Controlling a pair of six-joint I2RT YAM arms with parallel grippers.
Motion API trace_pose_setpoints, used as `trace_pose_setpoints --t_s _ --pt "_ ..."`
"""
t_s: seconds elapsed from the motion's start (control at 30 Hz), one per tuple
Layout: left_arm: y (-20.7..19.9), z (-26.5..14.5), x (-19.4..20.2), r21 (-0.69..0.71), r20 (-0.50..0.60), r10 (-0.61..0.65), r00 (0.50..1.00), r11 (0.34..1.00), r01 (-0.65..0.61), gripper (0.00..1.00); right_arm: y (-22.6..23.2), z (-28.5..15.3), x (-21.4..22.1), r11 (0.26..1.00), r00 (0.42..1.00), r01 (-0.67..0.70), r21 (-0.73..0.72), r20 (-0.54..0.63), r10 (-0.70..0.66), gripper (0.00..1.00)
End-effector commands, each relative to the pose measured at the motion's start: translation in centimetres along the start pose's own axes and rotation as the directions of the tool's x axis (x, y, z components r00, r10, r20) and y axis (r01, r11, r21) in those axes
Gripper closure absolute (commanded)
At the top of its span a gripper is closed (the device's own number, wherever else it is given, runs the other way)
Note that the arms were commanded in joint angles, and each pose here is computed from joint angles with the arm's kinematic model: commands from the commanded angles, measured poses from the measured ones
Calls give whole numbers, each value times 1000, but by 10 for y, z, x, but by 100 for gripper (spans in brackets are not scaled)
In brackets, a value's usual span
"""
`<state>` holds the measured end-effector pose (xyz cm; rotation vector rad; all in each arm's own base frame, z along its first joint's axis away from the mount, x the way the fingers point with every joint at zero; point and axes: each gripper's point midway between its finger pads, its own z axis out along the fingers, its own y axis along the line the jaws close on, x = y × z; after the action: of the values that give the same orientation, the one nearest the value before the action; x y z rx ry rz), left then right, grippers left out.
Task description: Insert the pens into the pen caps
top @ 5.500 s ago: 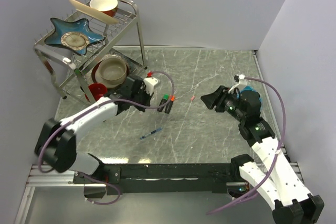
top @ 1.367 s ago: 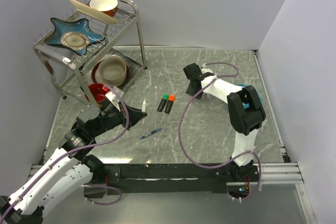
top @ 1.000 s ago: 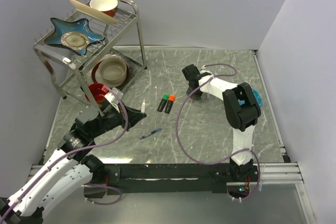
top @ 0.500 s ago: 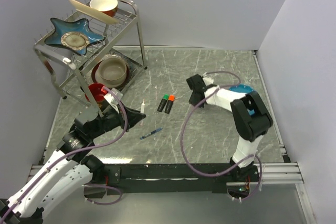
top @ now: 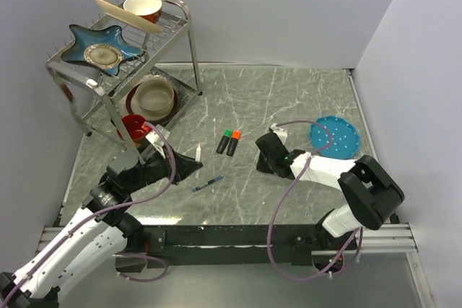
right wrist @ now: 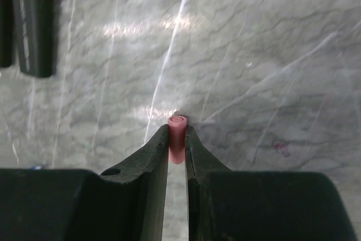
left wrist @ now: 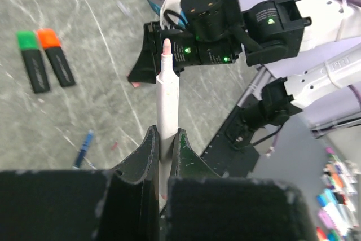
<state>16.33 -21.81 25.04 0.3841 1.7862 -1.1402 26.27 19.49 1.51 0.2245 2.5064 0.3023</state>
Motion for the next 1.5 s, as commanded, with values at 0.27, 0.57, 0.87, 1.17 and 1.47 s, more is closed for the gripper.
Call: trace_pose_setpoints --t_s 0.27,0.57,0.87,1.17,1.47 --pt "-5 28 33 86 -14 -159 987 983 160 99 7 -26 12 993 999 50 -108 8 -50 94" --pt "-4 47 57 96 -69 -219 973 970 225 99 27 -39 -8 983 997 3 -184 72 11 98" --pt "-7 57 71 154 -71 -281 957 945 289 99 62 -92 -50 915 969 -85 -395 182 169 100" --pt "-18 74 78 185 -93 -258 962 945 272 99 93 -142 -74 810 949 -72 -582 210 236 100" --pt "-28 86 79 203 -120 -240 963 944 260 99 114 -175 -81 717 943 -61 -695 195 269 100"
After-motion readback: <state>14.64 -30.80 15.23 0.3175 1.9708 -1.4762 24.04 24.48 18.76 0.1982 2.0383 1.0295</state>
